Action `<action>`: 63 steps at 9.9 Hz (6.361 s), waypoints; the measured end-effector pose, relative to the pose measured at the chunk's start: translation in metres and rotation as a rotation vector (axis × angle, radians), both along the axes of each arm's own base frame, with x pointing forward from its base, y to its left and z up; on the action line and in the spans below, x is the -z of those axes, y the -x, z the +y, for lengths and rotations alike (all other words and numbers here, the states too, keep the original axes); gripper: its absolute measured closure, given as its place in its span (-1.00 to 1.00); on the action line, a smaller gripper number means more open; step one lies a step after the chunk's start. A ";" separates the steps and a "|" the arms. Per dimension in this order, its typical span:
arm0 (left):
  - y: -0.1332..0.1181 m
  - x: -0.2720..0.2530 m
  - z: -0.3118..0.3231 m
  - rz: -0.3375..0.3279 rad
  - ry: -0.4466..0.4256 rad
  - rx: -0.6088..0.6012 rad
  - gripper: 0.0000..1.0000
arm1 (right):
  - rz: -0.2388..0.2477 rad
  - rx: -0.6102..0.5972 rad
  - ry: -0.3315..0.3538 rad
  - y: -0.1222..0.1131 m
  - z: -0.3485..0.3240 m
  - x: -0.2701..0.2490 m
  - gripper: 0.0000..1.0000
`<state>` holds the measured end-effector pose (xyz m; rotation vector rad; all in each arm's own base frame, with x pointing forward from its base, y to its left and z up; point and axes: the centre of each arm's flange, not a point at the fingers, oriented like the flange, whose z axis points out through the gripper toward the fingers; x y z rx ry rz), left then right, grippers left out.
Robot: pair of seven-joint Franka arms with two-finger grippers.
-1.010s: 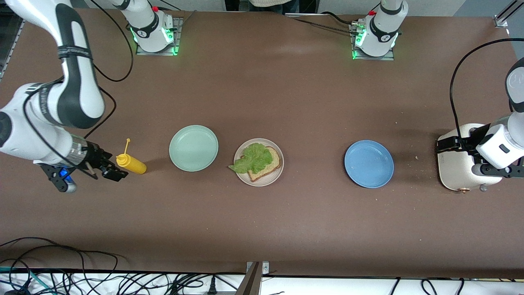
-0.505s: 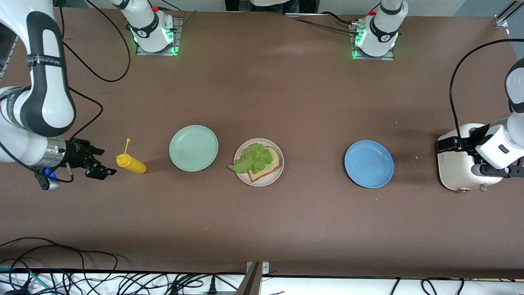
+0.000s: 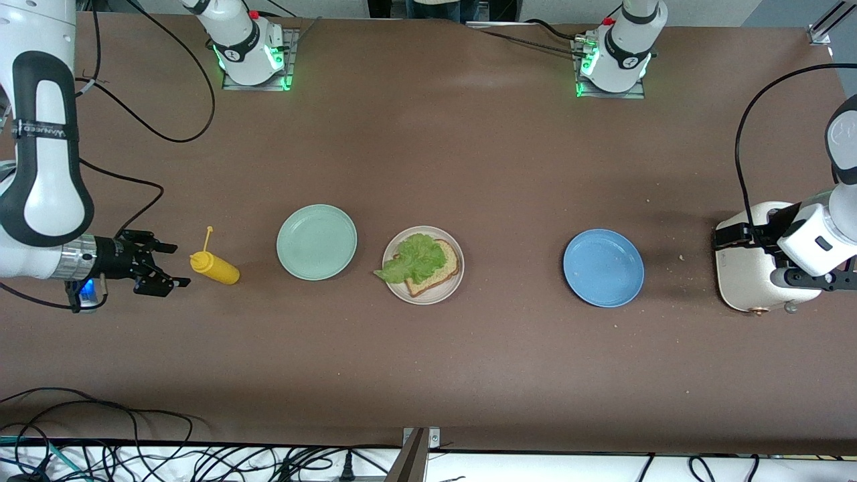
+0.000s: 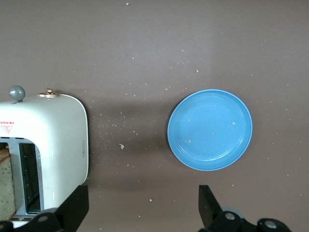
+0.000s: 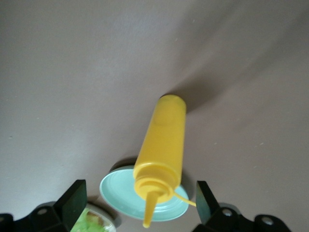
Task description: Make sandwich on beige plate with both arms
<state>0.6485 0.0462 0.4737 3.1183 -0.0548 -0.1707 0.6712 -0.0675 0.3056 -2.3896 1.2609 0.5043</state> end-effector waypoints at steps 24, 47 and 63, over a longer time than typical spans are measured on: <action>-0.001 0.006 0.000 0.009 0.001 0.000 -1.00 | 0.171 0.048 -0.424 0.005 -0.004 0.099 0.72; -0.002 0.011 0.000 0.017 0.001 -0.014 -1.00 | -0.072 0.319 0.576 0.008 0.288 -0.090 0.87; -0.002 0.012 0.000 0.019 0.001 -0.016 -1.00 | -0.562 0.263 1.034 0.062 0.520 -0.035 0.87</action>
